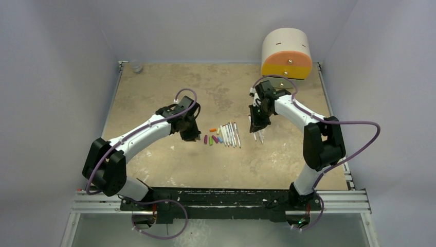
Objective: Open the pen caps
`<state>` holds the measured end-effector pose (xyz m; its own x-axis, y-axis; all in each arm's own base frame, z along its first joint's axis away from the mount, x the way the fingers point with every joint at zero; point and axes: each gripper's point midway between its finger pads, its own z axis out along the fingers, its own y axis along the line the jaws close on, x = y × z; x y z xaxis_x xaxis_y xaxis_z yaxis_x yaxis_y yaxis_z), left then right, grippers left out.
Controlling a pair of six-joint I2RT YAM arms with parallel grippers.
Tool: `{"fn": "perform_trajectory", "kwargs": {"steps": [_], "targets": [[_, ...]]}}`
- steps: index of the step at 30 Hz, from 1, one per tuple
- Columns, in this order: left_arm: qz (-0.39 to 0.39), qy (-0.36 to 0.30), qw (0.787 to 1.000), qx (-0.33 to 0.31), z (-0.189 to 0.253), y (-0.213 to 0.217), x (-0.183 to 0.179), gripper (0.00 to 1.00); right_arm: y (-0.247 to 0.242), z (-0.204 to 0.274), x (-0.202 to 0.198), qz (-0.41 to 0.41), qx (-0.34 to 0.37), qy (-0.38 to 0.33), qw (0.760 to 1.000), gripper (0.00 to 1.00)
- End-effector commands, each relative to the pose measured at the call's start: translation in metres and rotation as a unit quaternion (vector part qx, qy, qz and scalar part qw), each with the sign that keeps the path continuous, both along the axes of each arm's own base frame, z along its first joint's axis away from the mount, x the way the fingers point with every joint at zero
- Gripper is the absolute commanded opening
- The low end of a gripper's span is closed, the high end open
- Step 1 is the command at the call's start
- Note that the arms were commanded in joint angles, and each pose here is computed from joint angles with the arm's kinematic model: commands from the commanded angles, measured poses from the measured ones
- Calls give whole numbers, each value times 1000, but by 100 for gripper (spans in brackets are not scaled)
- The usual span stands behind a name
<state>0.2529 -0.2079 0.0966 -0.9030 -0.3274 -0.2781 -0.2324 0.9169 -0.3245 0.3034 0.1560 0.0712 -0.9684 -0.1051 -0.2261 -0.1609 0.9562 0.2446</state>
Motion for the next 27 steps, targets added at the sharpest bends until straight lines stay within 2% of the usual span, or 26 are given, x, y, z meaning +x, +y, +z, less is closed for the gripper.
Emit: {"fn": "perform_trajectory", "kwargs": {"steps": [1, 16, 23, 27], "targets": [[0, -28, 999, 19, 8, 13, 2, 0, -3, 10, 9, 2, -14, -21, 1000, 6], [-20, -26, 999, 30, -2, 16, -1, 0, -6, 0, 20, -8, -35, -13, 999, 9], [-23, -25, 999, 31, -4, 16, -2, 0, -4, -4, 21, -7, -36, -9, 999, 21], [-20, -25, 999, 26, -2, 13, 1, 0, -6, -6, 19, -7, -41, -6, 999, 23]]}}
